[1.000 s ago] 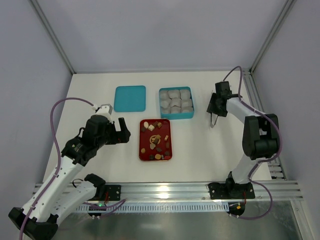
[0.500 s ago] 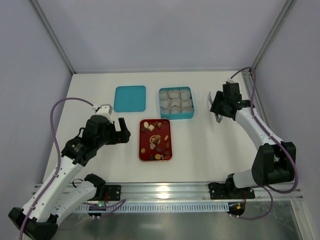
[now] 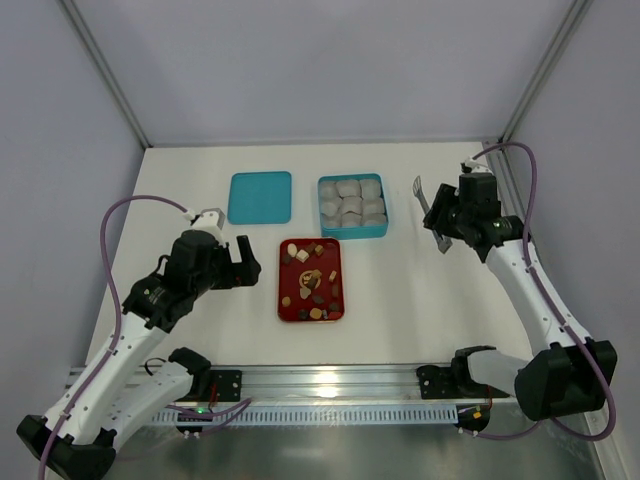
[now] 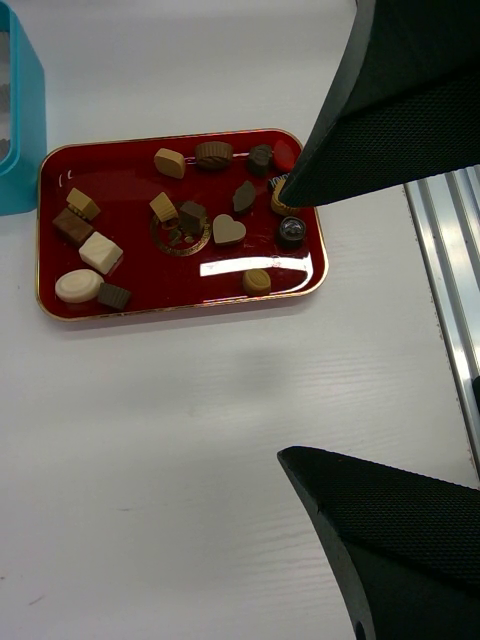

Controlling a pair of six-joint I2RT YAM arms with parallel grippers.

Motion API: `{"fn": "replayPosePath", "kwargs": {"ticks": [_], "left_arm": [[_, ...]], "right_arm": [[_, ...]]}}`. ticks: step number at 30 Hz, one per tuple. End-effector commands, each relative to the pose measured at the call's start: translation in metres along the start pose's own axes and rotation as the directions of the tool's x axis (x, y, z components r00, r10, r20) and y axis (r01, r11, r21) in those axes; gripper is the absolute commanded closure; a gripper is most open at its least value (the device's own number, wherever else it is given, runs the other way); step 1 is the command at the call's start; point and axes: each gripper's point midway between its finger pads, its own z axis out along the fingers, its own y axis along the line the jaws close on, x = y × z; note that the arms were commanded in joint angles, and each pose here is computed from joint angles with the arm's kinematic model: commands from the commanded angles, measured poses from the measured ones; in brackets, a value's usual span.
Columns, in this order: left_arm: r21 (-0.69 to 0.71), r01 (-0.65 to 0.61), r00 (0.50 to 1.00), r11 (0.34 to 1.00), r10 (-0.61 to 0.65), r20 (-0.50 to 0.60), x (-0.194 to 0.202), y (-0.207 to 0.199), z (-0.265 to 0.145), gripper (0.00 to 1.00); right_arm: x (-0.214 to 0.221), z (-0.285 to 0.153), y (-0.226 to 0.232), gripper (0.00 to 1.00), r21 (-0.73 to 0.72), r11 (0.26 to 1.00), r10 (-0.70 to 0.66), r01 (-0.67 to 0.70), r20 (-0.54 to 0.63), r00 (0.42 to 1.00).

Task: Pack the chocolate

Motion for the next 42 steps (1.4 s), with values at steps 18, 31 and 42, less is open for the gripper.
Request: {"fn": "replayPosePath", "kwargs": {"ticks": [18,31,42], "left_arm": [[0.003,-0.009,1.0,1.0,0.009,0.029,-0.006,-0.001,0.0,0.0],[0.003,-0.009,1.0,1.0,0.009,0.029,-0.006,-0.001,0.0,0.0],[0.007,-0.012,1.0,1.0,0.011,0.027,-0.006,-0.002,-0.001,0.0]], "right_arm": [[0.052,-0.087,0.076,0.5,-0.269,0.959,-0.097,0.091,-0.009,0.995],[0.146,-0.118,0.137,0.53,-0.413,0.886,-0.279,0.209,-0.117,0.953],[0.205,-0.108,0.172,0.53,-0.437,0.857,-0.383,0.271,-0.19,0.904]]}}
